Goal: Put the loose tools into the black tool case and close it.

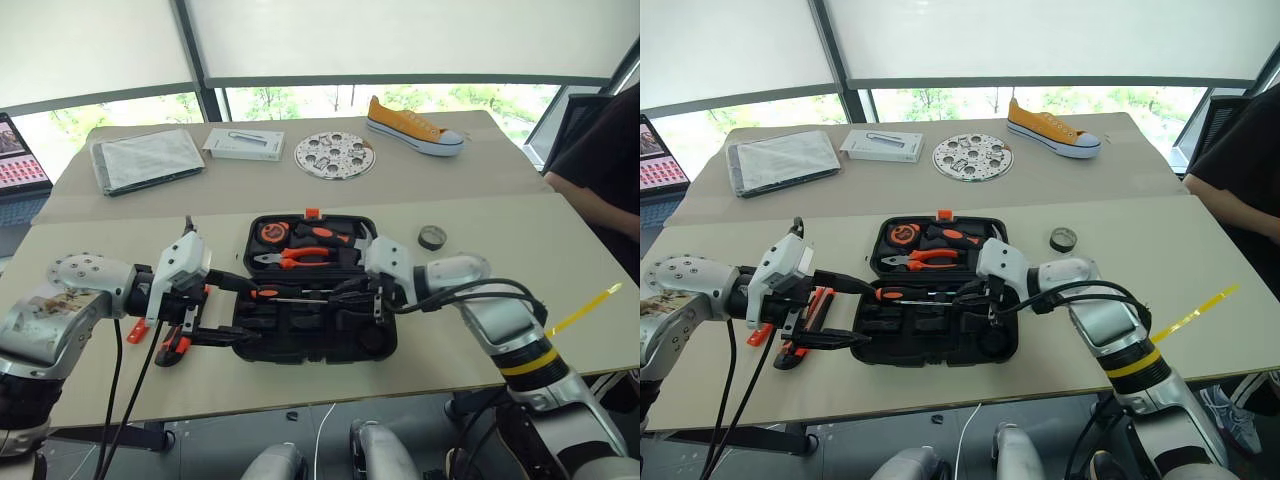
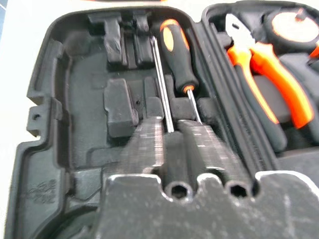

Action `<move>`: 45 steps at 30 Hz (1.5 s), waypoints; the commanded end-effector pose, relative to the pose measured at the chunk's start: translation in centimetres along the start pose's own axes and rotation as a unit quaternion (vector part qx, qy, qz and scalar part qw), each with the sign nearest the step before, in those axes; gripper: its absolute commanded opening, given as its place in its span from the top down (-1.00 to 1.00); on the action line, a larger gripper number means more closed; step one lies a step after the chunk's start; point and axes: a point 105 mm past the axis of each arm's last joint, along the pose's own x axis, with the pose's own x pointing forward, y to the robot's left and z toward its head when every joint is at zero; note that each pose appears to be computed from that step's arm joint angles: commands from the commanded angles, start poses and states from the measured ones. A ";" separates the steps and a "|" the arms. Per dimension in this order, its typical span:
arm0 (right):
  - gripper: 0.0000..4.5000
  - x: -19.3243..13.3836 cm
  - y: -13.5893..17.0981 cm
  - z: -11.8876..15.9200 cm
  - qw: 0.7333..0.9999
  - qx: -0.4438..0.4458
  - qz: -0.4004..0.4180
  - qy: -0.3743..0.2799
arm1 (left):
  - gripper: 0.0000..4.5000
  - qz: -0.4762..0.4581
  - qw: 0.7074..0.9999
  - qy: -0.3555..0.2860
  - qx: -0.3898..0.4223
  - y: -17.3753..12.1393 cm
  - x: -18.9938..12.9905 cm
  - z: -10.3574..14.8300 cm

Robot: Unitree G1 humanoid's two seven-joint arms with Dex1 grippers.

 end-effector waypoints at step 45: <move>-0.98 -8.7 2.8 7.7 0.986 0.010 0.036 -0.160 | -1.00 0.434 0.868 0.083 -0.228 -2.9 -13.5 -10.4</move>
